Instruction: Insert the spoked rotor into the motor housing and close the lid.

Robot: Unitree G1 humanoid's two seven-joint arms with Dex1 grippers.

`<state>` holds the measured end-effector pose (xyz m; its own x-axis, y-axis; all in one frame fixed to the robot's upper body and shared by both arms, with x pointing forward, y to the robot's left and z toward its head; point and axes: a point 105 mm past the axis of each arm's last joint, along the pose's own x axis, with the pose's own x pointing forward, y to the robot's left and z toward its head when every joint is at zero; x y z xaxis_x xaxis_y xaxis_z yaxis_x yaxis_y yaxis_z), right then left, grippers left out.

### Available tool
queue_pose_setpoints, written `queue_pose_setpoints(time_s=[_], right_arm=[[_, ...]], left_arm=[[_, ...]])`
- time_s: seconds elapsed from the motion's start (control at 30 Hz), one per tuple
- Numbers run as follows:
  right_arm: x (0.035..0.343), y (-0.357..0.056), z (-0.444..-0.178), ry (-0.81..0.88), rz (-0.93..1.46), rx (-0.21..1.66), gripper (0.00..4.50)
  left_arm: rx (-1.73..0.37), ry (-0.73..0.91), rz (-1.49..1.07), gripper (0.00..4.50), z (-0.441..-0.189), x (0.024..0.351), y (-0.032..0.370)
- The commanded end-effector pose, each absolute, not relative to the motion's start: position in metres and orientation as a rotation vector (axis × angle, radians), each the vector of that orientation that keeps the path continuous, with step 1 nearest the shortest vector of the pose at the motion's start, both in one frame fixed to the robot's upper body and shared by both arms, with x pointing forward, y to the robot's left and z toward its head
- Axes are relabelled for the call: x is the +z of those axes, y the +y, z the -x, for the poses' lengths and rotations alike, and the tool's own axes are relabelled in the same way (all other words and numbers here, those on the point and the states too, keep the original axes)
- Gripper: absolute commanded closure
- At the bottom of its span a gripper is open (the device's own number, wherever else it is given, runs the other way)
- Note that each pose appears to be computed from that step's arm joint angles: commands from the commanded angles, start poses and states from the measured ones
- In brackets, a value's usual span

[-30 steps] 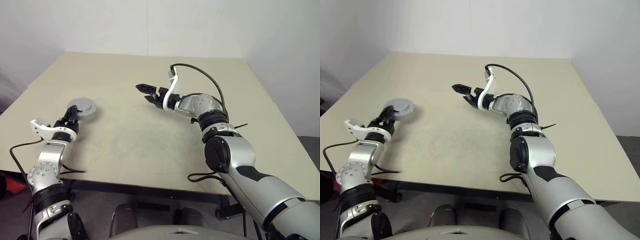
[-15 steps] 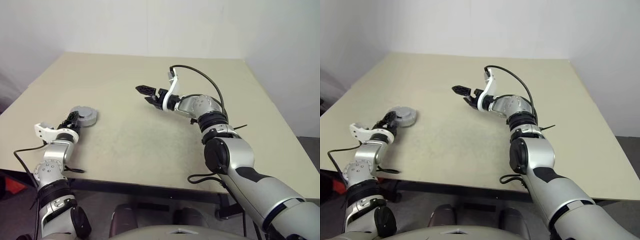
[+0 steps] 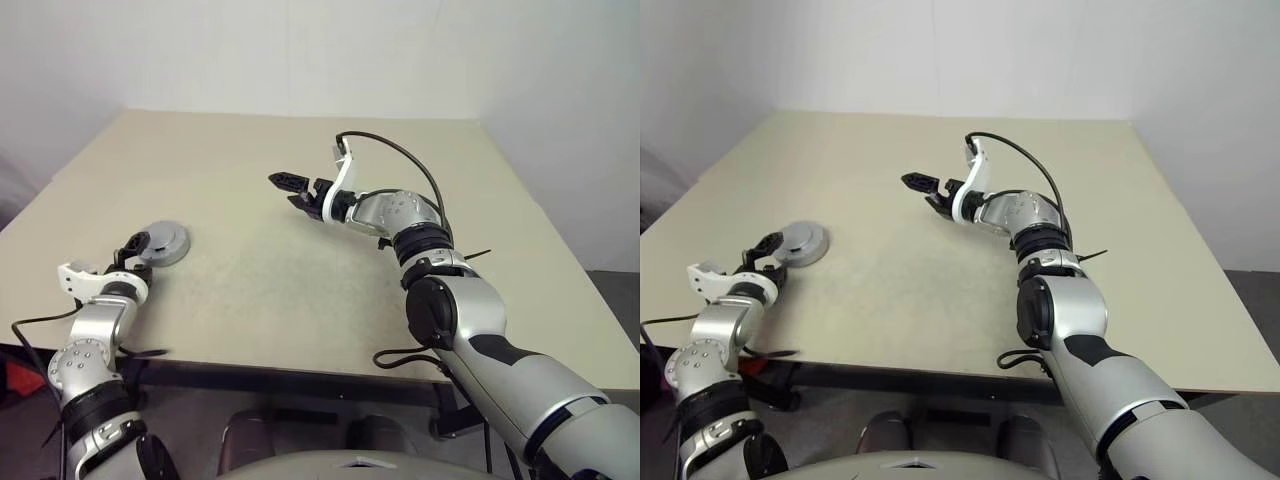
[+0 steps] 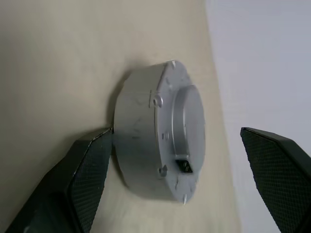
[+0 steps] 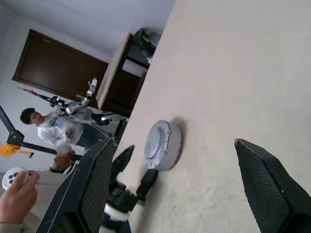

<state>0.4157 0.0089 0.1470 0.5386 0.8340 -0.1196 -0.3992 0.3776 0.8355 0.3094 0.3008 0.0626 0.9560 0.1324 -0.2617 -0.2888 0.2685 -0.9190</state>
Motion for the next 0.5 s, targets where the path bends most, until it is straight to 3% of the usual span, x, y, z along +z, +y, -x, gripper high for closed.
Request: queue_pose_setpoints(time_s=[0.03,0.13,0.27,0.5], right_arm=[[0.164,0.012,-0.420,0.539,-0.842,0.868,0.00],[0.162,0.012,-0.420,0.539,-0.833,0.863,0.00],[0.160,0.006,-0.422,0.491,-0.743,0.868,0.00],[0.142,-0.032,-0.404,0.230,-0.166,1.081,0.00]], left_arm=[[0.130,0.425,1.255,0.03,-0.293,0.039,0.248],[0.058,0.515,1.225,0.03,-0.282,0.036,0.231],[-0.081,0.514,1.122,0.03,-0.288,0.058,0.213],[-0.294,0.356,0.618,0.03,-0.309,0.107,0.188]])
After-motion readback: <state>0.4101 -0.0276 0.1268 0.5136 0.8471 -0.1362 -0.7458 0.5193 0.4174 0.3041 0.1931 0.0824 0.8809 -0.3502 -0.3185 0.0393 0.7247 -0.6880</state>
